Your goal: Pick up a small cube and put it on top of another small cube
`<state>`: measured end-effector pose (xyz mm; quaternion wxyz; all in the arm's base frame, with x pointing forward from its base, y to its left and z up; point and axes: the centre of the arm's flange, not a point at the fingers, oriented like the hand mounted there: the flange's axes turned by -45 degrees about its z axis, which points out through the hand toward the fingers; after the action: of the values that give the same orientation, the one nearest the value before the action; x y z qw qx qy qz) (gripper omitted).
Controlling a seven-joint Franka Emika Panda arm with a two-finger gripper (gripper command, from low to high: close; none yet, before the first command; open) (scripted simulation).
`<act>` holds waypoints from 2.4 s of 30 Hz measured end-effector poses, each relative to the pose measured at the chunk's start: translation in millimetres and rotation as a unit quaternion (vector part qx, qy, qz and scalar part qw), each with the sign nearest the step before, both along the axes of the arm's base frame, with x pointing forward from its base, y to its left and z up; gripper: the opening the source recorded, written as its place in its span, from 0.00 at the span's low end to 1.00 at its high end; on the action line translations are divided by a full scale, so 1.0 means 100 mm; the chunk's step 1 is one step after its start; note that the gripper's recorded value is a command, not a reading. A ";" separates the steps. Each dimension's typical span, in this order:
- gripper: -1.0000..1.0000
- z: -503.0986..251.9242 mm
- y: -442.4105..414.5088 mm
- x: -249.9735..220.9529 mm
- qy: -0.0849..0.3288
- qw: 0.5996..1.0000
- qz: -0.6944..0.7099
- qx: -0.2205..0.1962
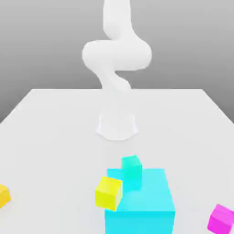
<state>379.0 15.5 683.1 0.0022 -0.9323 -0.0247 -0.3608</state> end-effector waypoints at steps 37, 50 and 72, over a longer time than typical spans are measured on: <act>0.00 -5.45 2.53 0.96 0.326 0.856 0.371 -0.154; 0.00 -4.48 2.01 0.90 0.328 0.860 0.357 -0.162; 0.00 -4.11 0.25 -0.11 0.336 0.878 0.315 -0.132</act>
<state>368.0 40.9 271.7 0.0010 -0.9320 -0.3624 0.0004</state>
